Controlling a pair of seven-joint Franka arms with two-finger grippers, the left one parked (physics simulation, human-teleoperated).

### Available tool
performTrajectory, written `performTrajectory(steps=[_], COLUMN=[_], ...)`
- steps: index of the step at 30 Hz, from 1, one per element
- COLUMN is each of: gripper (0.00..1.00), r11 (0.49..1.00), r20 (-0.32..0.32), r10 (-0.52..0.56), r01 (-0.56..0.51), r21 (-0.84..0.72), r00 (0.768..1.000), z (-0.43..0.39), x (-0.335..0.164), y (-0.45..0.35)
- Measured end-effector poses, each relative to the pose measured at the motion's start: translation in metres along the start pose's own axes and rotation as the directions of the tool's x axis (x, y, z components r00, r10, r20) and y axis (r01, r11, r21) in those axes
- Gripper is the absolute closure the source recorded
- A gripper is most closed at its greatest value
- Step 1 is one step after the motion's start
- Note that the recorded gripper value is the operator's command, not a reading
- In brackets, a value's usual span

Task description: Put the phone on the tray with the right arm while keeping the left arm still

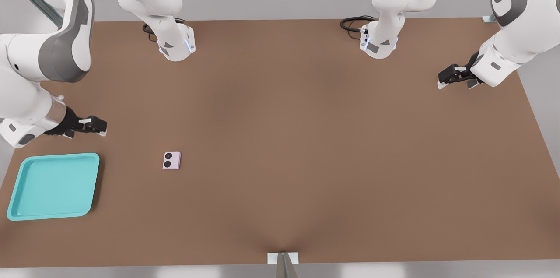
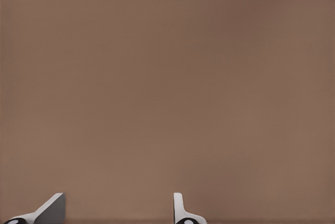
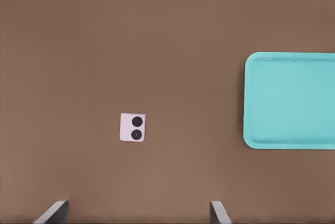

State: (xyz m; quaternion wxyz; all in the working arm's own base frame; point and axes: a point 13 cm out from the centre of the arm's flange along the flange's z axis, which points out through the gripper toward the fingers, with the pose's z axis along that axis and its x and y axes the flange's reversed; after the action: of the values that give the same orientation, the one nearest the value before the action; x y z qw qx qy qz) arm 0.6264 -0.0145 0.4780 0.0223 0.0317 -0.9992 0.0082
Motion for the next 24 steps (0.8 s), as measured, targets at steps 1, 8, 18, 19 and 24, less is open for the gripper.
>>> performTrajectory(steps=[1,8,18,19,24], gripper=[0.00,0.00,0.00,0.00,0.00], r11=[1.000,0.993,0.999,0.999,0.996], r20=[-0.005,-0.218,-0.056,-0.062,-0.107], r10=[0.001,-0.118,-0.021,-0.002,0.061], r01=[-0.001,0.113,0.018,-0.001,-0.067], r21=[-0.009,-0.033,-0.049,-0.050,-0.052], r00=[1.000,0.969,0.998,0.998,0.992], z=[0.002,0.195,0.317,0.324,0.356], x=[0.001,0.008,-0.050,-0.046,-0.010], y=[0.002,0.093,0.108,0.099,0.074])
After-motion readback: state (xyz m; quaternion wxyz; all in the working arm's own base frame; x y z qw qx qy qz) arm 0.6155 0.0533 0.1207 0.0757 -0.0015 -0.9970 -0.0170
